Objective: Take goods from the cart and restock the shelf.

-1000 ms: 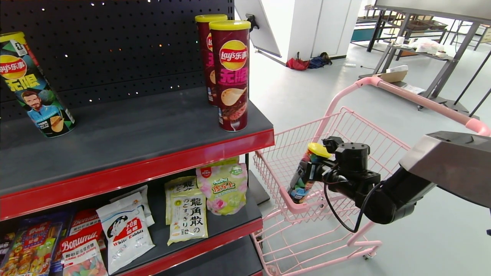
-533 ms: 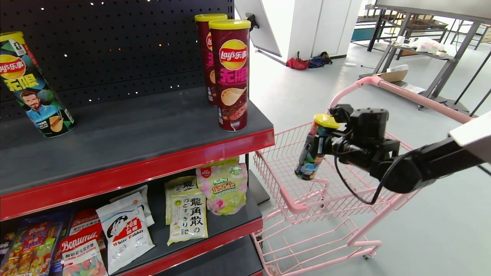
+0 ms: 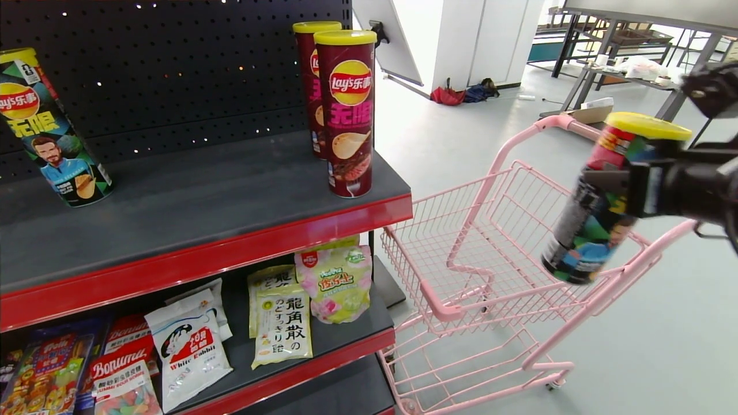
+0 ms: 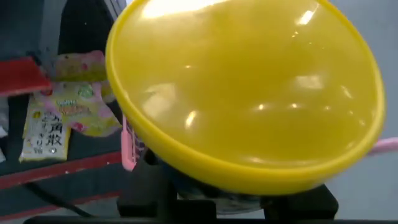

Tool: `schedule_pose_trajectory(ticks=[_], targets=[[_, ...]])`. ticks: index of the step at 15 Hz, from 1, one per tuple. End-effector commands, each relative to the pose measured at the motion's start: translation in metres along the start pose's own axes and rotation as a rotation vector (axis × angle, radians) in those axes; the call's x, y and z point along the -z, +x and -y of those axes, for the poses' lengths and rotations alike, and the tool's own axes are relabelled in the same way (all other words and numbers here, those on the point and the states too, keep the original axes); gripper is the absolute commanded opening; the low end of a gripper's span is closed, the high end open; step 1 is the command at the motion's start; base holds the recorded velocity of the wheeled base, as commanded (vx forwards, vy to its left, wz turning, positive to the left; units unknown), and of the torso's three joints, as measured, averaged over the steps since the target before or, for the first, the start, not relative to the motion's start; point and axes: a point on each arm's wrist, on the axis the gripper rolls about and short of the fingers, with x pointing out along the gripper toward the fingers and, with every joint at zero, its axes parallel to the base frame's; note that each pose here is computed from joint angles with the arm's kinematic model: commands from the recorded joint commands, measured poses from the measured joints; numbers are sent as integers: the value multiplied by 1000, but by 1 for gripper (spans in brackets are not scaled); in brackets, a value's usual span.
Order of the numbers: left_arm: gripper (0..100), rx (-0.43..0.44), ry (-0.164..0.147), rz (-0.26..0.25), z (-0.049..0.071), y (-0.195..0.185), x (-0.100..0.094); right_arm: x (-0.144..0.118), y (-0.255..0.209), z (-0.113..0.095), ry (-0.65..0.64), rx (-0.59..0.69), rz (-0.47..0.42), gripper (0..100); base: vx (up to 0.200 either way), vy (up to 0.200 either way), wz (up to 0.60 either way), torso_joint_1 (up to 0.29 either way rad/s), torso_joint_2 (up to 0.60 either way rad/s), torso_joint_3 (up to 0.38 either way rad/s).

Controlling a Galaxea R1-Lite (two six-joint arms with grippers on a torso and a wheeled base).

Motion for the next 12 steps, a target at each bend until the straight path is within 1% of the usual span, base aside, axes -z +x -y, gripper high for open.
schedule_pose_trajectory(ticks=[1, 2, 3, 5, 7, 9, 12], targets=[[100, -1, 0, -1, 0, 0, 0, 76, -111, 25, -63, 2, 32, 0, 0, 0, 0, 0, 0, 0], [100, -1, 0, -1, 0, 0, 0, 92, -120, 29, -71, 15, 21, 0, 0, 0, 0, 0, 0, 0], [100, -1, -2, -1, 0, 0, 0, 102, -128, 32, -84, 36, 34, 0, 0, 0, 0, 0, 0, 0], [100, -1, -2, -1, 0, 0, 0, 115, -132, 35, -76, 80, 28, 0, 0, 0, 0, 0, 0, 0], [100, 1, -3, -1, 0, 0, 0, 116, -137, 36, -70, 85, 50, 0, 0, 0, 0, 25, -89, -45], [100, 1, -3, -1, 0, 0, 0, 117, -138, 36, -69, 85, 53, 0, 0, 0, 0, 120, -400, -251], [100, 1, -5, -1, 0, 0, 0, 123, -135, 35, -74, 84, 31, 0, 0, 0, 0, 189, -525, -334]])
